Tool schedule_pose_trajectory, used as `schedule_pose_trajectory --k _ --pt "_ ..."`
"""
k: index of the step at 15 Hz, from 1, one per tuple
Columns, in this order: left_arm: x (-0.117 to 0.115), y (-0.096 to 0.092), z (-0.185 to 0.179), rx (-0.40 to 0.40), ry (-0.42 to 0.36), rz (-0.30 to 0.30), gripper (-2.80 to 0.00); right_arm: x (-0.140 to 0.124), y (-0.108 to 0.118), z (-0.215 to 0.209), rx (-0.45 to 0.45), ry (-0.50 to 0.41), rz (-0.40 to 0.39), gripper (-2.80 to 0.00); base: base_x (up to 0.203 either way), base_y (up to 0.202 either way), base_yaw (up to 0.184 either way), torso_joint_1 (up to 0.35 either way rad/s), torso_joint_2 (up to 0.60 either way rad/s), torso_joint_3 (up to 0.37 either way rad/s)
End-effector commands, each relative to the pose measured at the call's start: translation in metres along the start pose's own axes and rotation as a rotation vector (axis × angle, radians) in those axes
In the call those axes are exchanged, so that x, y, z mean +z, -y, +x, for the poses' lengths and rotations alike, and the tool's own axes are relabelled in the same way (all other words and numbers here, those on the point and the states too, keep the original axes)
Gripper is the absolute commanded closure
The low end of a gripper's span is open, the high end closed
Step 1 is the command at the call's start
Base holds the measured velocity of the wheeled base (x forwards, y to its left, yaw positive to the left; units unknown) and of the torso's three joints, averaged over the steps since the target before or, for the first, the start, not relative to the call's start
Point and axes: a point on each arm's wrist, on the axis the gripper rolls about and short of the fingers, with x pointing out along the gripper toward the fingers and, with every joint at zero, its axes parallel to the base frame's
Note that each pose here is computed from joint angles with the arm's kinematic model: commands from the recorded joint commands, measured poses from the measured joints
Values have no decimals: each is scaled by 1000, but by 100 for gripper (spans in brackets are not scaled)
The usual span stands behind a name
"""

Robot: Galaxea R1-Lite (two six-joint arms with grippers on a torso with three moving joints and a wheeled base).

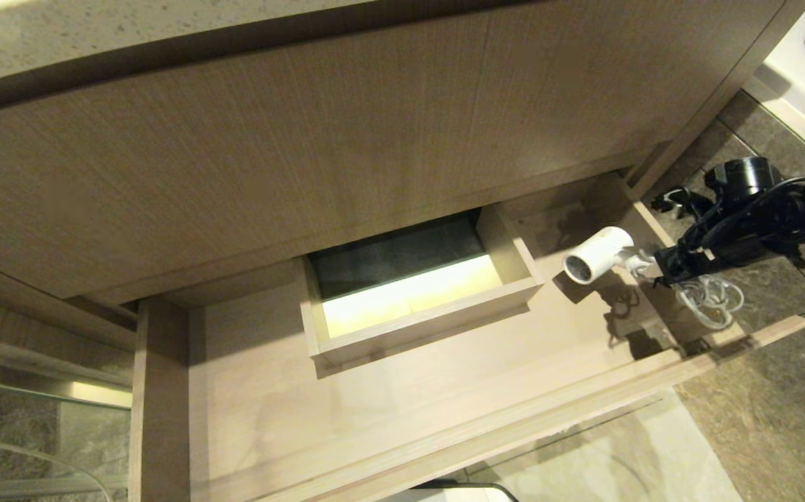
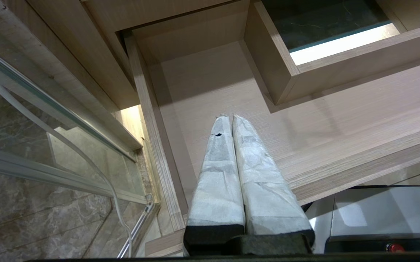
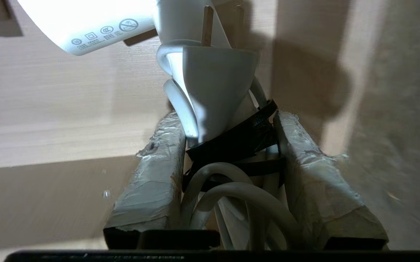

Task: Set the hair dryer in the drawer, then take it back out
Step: Put it into the drawer

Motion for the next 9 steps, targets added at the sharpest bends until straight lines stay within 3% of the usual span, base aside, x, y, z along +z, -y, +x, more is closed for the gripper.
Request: schedule_pose_trajectory --k 1,6,9 --pt "0 0 0 0 0 0 0 -3 -3 29 28 -21 4 0 0 0 0 0 0 0" --pt "0 0 0 0 1 0 0 10 -11 61 39 94 -18 0 0 0 0 0 0 0" --pt "0 0 0 0 0 0 0 5 -13 73 56 89 -23 0 0 0 0 0 0 0"
